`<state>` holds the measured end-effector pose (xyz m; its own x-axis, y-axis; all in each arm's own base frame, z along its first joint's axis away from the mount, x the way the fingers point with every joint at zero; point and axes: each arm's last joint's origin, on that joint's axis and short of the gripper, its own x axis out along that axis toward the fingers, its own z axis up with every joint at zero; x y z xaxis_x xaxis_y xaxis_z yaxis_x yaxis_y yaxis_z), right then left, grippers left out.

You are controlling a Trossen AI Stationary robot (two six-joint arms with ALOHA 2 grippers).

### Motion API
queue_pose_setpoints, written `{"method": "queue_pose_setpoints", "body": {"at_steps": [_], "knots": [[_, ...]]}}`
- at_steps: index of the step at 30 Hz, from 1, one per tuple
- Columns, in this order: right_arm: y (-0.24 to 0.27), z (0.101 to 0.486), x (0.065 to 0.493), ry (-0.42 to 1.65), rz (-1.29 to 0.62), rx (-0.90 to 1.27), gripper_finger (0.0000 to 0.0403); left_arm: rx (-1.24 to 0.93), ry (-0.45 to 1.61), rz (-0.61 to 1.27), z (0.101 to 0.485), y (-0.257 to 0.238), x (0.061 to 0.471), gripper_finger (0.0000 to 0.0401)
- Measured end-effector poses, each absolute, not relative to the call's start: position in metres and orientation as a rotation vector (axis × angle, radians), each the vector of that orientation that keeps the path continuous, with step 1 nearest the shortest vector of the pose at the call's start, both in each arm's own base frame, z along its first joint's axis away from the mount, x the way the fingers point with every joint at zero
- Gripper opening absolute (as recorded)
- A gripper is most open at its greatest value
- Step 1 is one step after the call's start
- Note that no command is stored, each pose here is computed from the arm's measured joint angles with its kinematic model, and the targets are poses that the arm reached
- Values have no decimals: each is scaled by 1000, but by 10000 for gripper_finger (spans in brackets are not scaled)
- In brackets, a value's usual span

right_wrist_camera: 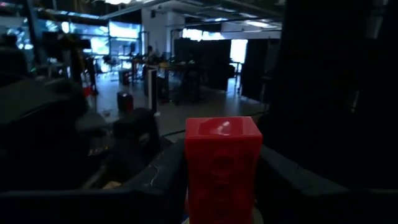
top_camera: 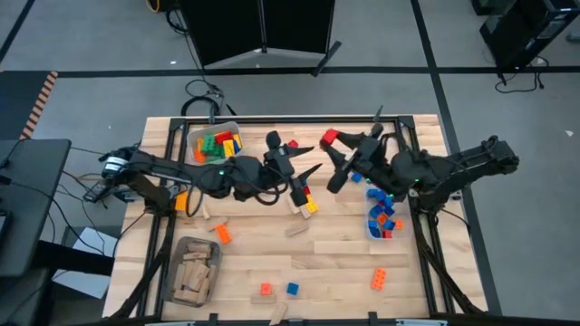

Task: Sort blocks by size
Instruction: Put the large green red piece into the gray bin

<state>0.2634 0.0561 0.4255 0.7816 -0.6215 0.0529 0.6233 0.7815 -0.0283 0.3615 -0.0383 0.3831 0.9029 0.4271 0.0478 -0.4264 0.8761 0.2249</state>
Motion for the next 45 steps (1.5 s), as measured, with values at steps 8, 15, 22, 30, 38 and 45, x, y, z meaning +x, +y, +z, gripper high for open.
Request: {"method": "queue_pose_setpoints", "body": {"at_steps": [8,15,22,30,38,45], "knots": [[59,412,283,-23,-610,-29,156,215,-22,531,380,-32,368,213],[57,412,285,-38,-578,4,156,250,-39,515,382,-30,368,213],[53,409,287,-28,-515,57,157,376,-22,500,384,-32,368,213],[48,410,288,-39,-511,61,161,379,11,516,382,-31,368,136],[46,409,289,-38,-518,64,164,385,21,533,381,-31,367,136],[44,412,285,-54,-576,92,207,391,50,580,379,-30,367,102]]}}
